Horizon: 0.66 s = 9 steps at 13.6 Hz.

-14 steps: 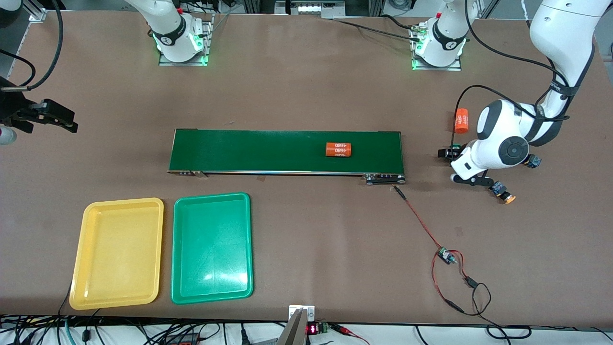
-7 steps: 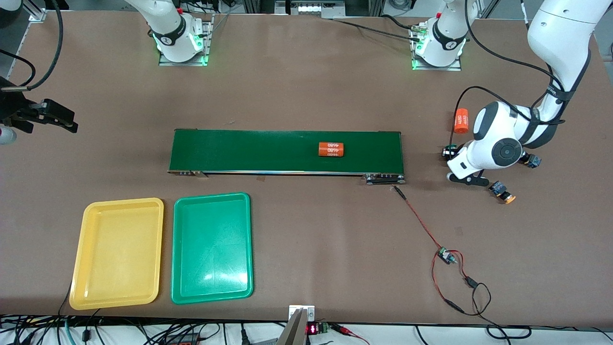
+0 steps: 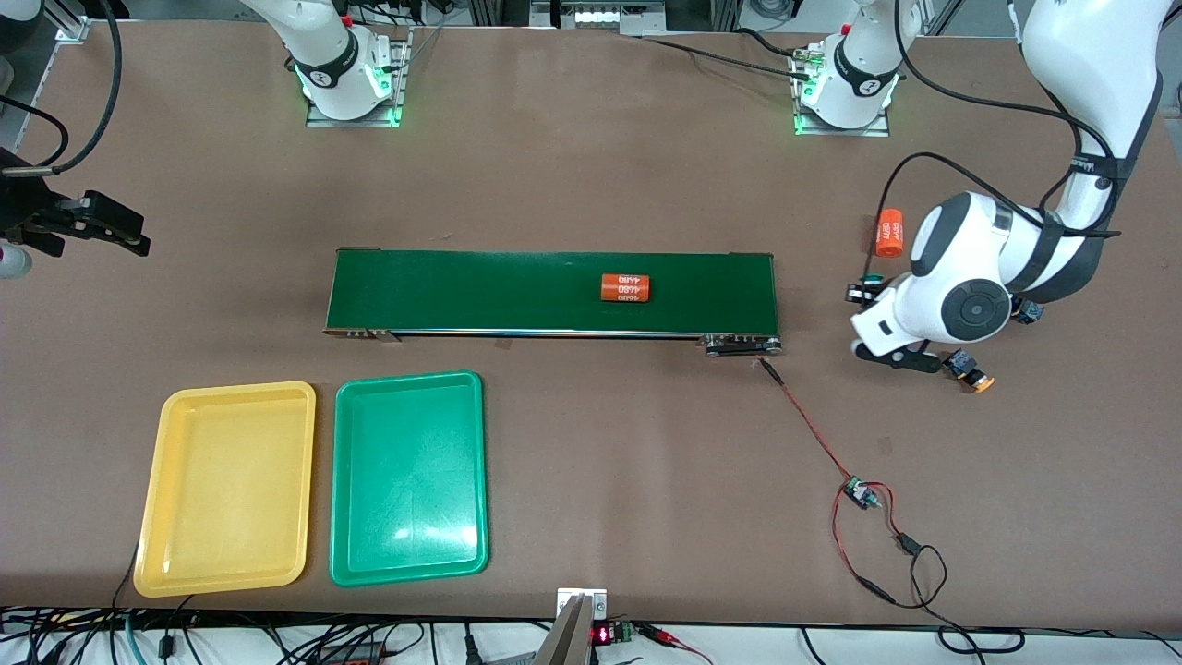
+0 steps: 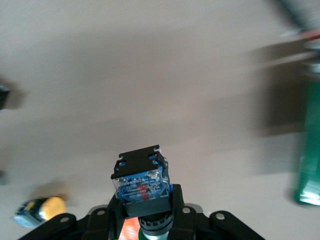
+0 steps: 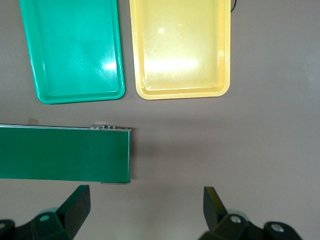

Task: Sort buttons by color to trays
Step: 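Place the green-button switch on the belt with the left gripper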

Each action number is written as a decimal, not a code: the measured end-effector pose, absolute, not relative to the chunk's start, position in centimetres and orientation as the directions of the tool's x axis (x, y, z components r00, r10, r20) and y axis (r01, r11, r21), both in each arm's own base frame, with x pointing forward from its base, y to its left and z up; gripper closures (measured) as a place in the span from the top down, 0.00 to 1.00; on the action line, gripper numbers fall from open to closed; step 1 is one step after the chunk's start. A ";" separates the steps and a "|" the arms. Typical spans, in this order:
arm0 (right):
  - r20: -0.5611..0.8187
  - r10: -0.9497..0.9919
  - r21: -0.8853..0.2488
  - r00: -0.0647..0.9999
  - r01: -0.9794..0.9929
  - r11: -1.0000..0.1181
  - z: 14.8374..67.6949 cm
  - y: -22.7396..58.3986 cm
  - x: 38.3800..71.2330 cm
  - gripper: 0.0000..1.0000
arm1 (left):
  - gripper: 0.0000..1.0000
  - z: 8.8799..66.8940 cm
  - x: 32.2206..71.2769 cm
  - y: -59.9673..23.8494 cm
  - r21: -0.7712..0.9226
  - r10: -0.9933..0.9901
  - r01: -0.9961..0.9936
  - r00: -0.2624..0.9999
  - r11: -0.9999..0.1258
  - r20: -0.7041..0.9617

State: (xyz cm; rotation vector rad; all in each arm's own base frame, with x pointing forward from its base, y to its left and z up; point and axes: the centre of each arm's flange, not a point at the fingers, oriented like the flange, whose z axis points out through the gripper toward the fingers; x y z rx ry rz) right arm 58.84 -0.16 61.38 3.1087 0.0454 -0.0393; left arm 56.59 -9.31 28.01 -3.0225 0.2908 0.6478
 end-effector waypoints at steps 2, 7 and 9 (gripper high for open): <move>-0.026 0.029 0.032 0.999 0.030 -0.999 61.4 -0.2 58.8 1.00 | 0.40 28.8 55.8 -13.9 0.075 -0.218 -0.206 0.886 -0.976 -0.410; -0.026 0.029 0.032 0.999 0.030 -0.999 61.4 -0.1 58.8 1.00 | 0.40 27.1 52.7 -25.5 0.068 -0.222 -0.211 0.900 -0.975 -0.375; -0.026 0.029 0.032 0.999 0.030 -0.999 61.4 -0.1 58.8 1.00 | 0.40 25.9 52.9 -26.0 0.087 -0.217 -0.199 0.906 -0.976 -0.362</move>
